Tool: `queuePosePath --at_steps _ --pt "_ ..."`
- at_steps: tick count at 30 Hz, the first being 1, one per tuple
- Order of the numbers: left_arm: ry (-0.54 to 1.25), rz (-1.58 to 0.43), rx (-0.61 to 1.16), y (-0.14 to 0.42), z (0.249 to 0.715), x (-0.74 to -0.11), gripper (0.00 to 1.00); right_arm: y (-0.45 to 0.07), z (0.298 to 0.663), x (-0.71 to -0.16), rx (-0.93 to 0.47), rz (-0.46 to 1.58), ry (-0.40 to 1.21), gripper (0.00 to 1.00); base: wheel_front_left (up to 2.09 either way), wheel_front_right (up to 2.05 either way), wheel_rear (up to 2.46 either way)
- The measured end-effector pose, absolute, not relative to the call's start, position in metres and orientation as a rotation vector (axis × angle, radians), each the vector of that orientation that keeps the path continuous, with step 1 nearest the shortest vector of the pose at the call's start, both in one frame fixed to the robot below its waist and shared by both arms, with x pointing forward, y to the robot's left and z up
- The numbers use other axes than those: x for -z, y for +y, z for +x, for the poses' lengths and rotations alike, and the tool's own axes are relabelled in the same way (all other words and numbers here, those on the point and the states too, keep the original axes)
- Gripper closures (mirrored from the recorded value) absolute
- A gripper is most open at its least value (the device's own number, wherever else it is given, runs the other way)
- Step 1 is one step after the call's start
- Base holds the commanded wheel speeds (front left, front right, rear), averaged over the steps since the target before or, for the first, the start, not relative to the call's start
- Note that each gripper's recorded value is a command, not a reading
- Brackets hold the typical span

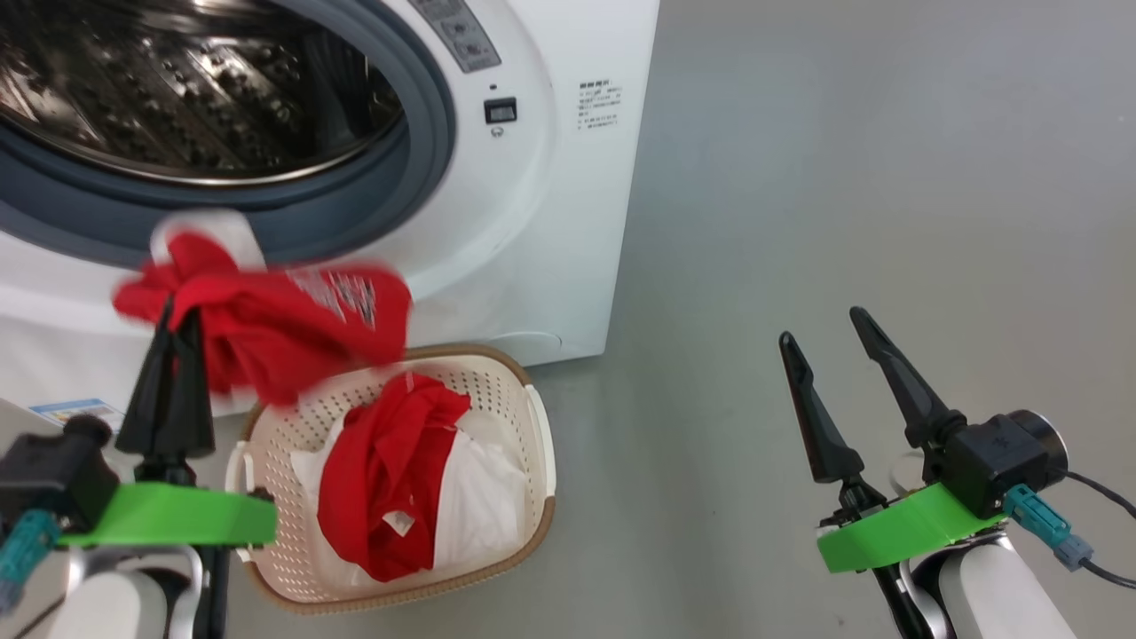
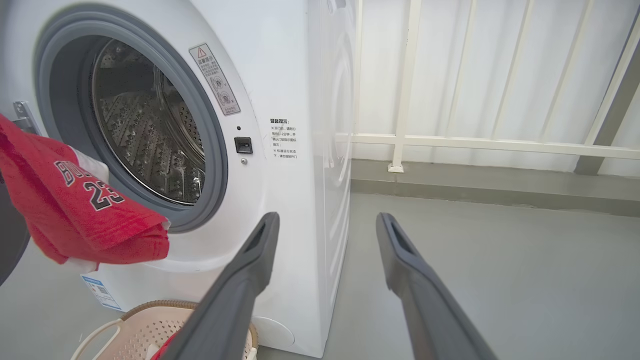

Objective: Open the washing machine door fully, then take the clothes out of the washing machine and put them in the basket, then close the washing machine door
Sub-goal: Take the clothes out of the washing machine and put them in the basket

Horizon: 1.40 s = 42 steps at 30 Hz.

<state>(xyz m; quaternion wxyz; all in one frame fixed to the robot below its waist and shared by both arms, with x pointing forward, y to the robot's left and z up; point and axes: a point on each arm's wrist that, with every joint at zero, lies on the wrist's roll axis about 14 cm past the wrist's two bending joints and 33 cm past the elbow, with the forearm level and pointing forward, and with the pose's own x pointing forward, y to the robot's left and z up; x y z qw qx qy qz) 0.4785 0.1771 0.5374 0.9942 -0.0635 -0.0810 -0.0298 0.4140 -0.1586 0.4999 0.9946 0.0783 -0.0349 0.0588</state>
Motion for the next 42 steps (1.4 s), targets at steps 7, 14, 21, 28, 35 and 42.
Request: queuePosePath --at_steps 7,14,21,28,35,42 --pt "-0.187 -0.145 0.054 0.177 0.458 -0.554 1.0 -0.156 0.408 -0.507 -0.124 0.174 -0.086 0.0 0.0 0.0 0.0" --pt "-0.12 -0.203 0.037 0.174 0.447 -0.535 1.0 -0.153 0.408 -0.511 -0.132 0.178 -0.096 0.0 0.0 0.0 0.0" --pt "0.028 -0.243 0.024 0.169 0.447 -0.483 1.0 -0.153 0.409 -0.507 -0.13 0.18 -0.086 0.0 0.0 0.0 0.0" --pt "0.138 -0.255 0.026 0.162 0.464 -0.443 1.0 -0.153 0.412 -0.498 -0.129 0.186 -0.062 0.0 0.0 0.0 0.0" --pt "0.259 -0.258 0.052 0.149 0.475 -0.404 1.0 -0.154 0.416 -0.485 -0.124 0.187 -0.031 0.0 0.0 0.0 0.0" --pt "0.504 -0.316 0.051 0.137 0.474 -0.341 1.0 -0.156 0.428 -0.469 -0.117 0.185 0.004 0.0 0.0 0.0 0.0"
